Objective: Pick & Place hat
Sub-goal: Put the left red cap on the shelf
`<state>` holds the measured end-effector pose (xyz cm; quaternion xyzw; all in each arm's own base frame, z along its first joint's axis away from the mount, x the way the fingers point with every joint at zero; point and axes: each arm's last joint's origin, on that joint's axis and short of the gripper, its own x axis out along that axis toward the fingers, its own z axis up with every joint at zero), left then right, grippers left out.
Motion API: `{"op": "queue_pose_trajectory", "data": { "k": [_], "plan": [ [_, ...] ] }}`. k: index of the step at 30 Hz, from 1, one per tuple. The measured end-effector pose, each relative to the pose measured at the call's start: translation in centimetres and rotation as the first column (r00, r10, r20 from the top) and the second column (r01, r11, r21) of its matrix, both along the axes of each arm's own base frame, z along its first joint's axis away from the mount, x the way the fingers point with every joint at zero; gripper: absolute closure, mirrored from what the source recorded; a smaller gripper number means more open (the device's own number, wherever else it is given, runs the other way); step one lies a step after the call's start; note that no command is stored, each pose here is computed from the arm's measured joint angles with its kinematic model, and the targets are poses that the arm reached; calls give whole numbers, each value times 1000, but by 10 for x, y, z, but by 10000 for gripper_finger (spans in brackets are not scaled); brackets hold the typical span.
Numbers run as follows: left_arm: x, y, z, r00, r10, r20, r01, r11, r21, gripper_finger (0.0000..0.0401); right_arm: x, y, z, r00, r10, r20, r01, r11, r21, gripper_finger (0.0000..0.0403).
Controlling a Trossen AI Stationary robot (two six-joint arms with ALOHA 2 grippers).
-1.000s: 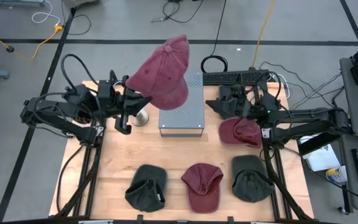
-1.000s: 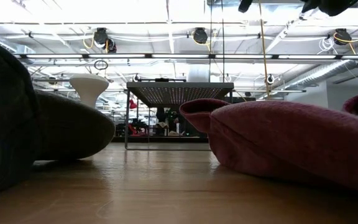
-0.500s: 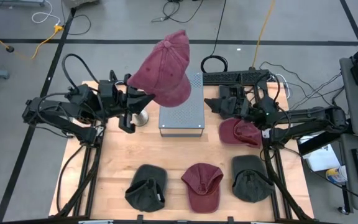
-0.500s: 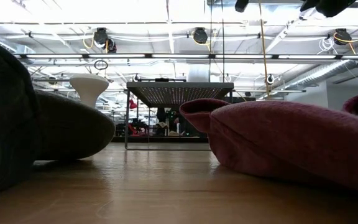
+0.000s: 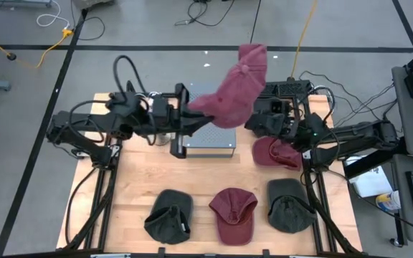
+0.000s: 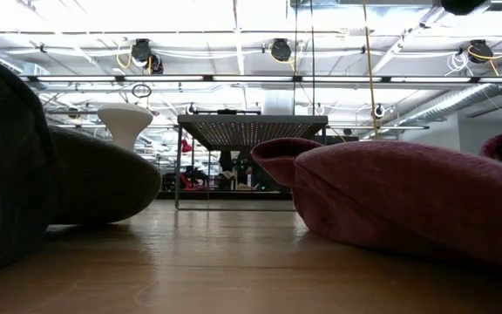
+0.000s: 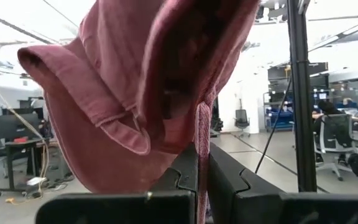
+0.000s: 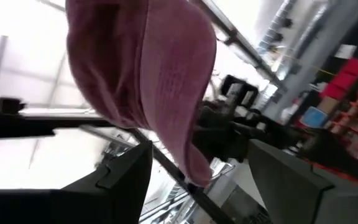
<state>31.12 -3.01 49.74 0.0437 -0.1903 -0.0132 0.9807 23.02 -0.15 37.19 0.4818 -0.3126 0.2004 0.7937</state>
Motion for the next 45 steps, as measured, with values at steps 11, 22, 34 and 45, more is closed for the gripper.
{"op": "queue_pose_trajectory", "data": {
  "k": [11,22,34,45],
  "plan": [
    [8,2,3,1000,28,10,-27,999,-16,391,-3,20,34,996,52,72,-41,990,-137,149],
    [8,1,2,999,51,2,-51,998,-23,382,-3,24,34,998,-18,56,17,1000,19,294],
    [8,0,-4,997,-18,-78,17,1000,-6,334,-5,23,35,997,-17,77,14,999,47,397],
    [-25,1,0,966,-110,-233,115,993,4,255,-8,16,39,965,224,138,-226,974,1,399]
  ]
}}
